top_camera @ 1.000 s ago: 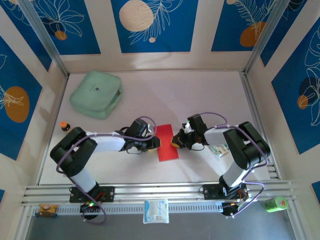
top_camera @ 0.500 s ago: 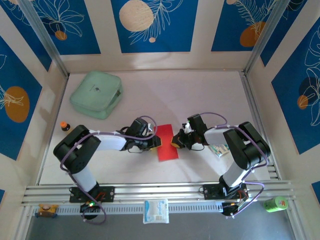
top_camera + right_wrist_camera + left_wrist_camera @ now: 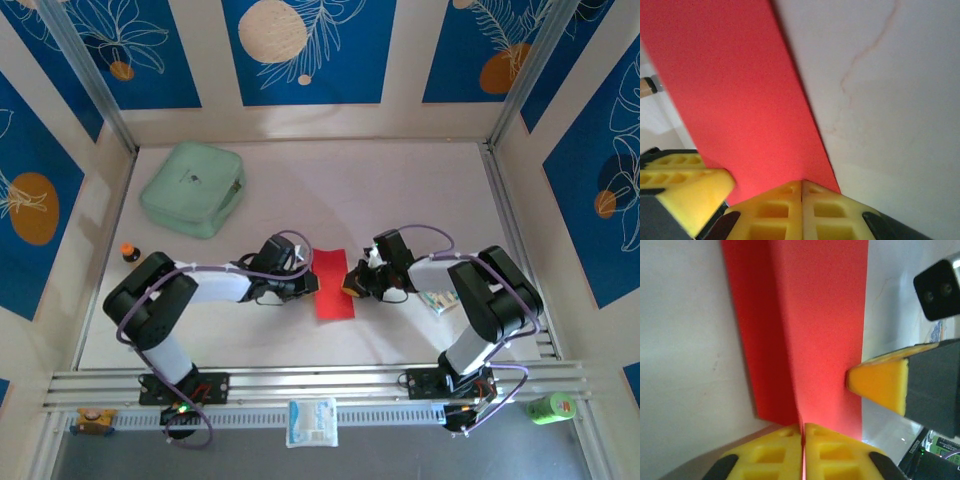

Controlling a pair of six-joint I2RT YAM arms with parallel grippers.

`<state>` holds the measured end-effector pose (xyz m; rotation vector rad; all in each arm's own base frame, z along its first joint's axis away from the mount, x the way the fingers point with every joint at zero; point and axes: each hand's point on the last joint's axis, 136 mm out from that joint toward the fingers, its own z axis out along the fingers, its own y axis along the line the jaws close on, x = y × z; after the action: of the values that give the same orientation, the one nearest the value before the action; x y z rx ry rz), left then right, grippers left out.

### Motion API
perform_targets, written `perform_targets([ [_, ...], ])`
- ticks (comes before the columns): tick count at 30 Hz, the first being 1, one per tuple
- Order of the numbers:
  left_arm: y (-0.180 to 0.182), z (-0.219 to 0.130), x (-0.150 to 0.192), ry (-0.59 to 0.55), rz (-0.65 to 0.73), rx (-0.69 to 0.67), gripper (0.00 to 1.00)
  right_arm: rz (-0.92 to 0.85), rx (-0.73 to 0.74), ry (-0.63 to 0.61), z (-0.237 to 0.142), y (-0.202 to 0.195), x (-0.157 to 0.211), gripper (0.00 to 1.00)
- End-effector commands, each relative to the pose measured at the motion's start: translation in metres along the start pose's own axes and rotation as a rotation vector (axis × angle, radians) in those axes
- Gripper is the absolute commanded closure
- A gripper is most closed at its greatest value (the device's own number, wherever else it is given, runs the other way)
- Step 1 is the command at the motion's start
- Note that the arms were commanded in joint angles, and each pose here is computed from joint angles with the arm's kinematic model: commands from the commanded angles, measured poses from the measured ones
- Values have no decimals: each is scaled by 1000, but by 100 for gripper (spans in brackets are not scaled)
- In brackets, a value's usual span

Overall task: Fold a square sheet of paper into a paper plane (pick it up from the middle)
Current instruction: Third fold the triangle at the center of the table.

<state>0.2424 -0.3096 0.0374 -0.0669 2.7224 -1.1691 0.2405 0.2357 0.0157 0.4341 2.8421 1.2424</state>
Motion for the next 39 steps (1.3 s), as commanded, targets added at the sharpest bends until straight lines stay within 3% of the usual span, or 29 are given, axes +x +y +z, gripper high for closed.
perform_targets([
  [1,-1,-11,-3,-24,1,-3,93,-31,45,19,-7,-8,17,89],
  [7,-3,-17,-3,-21,-8,9,95,-193,42,-88,-34,16,17,69],
  [16,-5,-21,-3,-21,-14,29,95,-442,82,-247,-62,37,20,61],
  [22,-8,-25,-5,-35,-13,50,95,-821,95,-433,-65,51,30,52],
  [33,-7,-36,-9,-46,-44,47,97,-1408,174,-416,-35,59,82,52],
  [39,-6,-36,-9,-47,-61,51,98,-1566,261,-439,-14,67,93,52],
])
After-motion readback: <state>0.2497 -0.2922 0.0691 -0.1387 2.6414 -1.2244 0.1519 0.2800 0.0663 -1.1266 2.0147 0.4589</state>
